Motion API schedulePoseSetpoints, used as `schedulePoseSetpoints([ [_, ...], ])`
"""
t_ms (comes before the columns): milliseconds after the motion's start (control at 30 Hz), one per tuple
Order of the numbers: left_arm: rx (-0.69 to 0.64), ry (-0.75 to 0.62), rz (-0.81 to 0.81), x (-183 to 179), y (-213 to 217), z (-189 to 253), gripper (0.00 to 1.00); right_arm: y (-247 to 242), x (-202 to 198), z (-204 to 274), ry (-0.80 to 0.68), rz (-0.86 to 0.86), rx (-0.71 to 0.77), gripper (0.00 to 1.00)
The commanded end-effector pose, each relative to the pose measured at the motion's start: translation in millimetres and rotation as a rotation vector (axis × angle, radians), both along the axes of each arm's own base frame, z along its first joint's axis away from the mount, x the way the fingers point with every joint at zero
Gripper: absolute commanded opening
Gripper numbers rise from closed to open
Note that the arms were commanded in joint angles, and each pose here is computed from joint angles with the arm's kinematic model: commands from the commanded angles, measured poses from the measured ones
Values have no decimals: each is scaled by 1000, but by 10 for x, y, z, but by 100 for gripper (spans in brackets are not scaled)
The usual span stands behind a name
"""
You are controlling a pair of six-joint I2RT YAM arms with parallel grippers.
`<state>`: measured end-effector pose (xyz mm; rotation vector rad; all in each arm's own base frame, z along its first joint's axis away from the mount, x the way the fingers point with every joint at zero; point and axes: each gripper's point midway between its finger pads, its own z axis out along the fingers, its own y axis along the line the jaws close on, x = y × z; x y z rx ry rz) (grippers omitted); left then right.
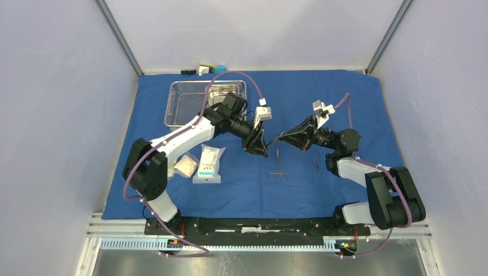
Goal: Open and lay out the surgical kit
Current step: Place the medical item in the surgical kit.
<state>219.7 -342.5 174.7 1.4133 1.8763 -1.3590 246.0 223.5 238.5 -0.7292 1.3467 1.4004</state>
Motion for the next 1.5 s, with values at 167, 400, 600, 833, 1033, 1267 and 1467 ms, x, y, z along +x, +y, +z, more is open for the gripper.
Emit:
schedulePoseSetpoints([
  [167, -83, 51, -53, -91, -99, 285, 41, -3, -101, 117, -80, 24, 22, 1],
  [400, -95, 72, -70, -125, -103, 299, 24, 0, -64, 99, -69, 17, 26, 1],
  [600, -102, 87, -75, -149, -112, 341, 11, 0, -7, 54, -58, -2, 20, 1],
  [833, -106, 107, -54, -149, -122, 377, 2, -21, 123, -63, -50, -68, -26, 4],
  [1033, -110, 133, -3, -94, -161, 386, 2, -54, 208, -135, -41, -126, -66, 20],
  [1267, -93, 139, 48, -21, -182, 370, 2, -67, 309, -161, 2, -165, -80, 48],
  [1467, -81, 131, 73, 21, -184, 336, 2, -65, 320, -113, 16, -167, -64, 55],
])
